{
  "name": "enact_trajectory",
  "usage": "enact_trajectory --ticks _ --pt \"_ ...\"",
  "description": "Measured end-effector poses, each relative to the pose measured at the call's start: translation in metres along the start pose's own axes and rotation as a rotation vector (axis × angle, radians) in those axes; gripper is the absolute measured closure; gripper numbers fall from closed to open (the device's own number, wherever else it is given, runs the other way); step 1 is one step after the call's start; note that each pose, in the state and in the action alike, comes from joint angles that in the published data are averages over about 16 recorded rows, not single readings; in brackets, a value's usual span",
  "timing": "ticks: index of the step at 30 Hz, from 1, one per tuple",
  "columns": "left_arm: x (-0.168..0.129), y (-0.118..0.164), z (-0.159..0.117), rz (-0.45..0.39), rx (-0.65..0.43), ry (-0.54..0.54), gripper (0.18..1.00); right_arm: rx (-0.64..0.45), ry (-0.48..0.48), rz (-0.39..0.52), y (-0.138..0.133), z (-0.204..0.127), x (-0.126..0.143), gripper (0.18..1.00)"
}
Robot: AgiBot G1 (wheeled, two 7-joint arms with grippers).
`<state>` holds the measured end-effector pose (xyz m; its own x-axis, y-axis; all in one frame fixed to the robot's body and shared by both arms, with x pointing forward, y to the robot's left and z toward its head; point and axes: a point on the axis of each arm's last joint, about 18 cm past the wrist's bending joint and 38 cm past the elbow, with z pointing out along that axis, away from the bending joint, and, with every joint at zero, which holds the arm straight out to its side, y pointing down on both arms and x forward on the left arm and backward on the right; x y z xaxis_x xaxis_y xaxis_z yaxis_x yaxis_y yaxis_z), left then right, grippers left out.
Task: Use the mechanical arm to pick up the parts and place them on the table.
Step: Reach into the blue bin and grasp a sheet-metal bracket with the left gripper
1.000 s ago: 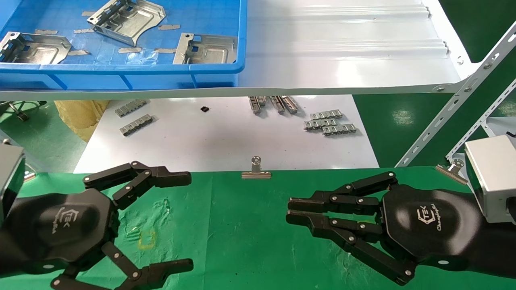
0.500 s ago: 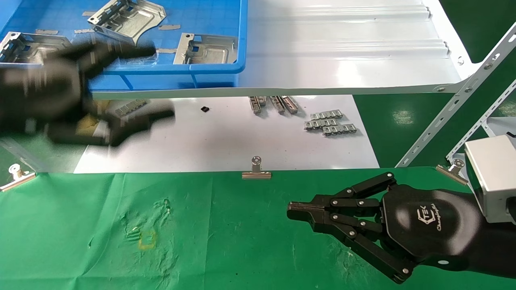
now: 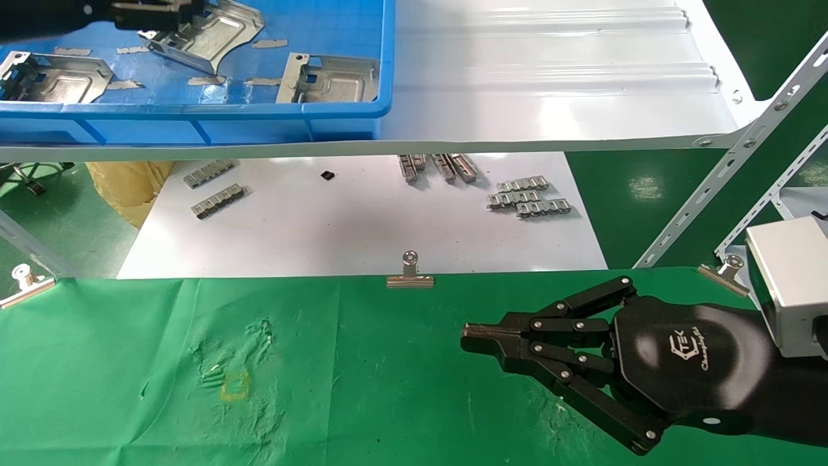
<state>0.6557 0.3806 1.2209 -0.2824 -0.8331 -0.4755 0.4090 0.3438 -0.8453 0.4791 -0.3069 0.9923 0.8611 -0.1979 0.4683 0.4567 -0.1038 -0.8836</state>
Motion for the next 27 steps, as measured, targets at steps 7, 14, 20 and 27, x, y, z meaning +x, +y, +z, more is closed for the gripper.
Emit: enact_trajectory --ticks 7,14,20,27 --pt "-0.008 0.009 0.013 -0.006 -0.076 -0.063 0.205 0.000 0.000 0.000 0.000 0.000 0.000 0.958" --pt "-0.011 0.013 0.014 -0.019 -0.096 -0.083 0.261 0.000 0.000 0.000 0.000 0.000 0.000 0.894" --pt "-0.014 0.017 0.014 -0.042 -0.101 -0.097 0.349 0.000 0.000 0.000 0.000 0.000 0.000 0.802" --pt "-0.015 0.023 0.013 -0.066 -0.107 -0.105 0.489 0.000 0.000 0.000 0.000 0.000 0.000 0.646"
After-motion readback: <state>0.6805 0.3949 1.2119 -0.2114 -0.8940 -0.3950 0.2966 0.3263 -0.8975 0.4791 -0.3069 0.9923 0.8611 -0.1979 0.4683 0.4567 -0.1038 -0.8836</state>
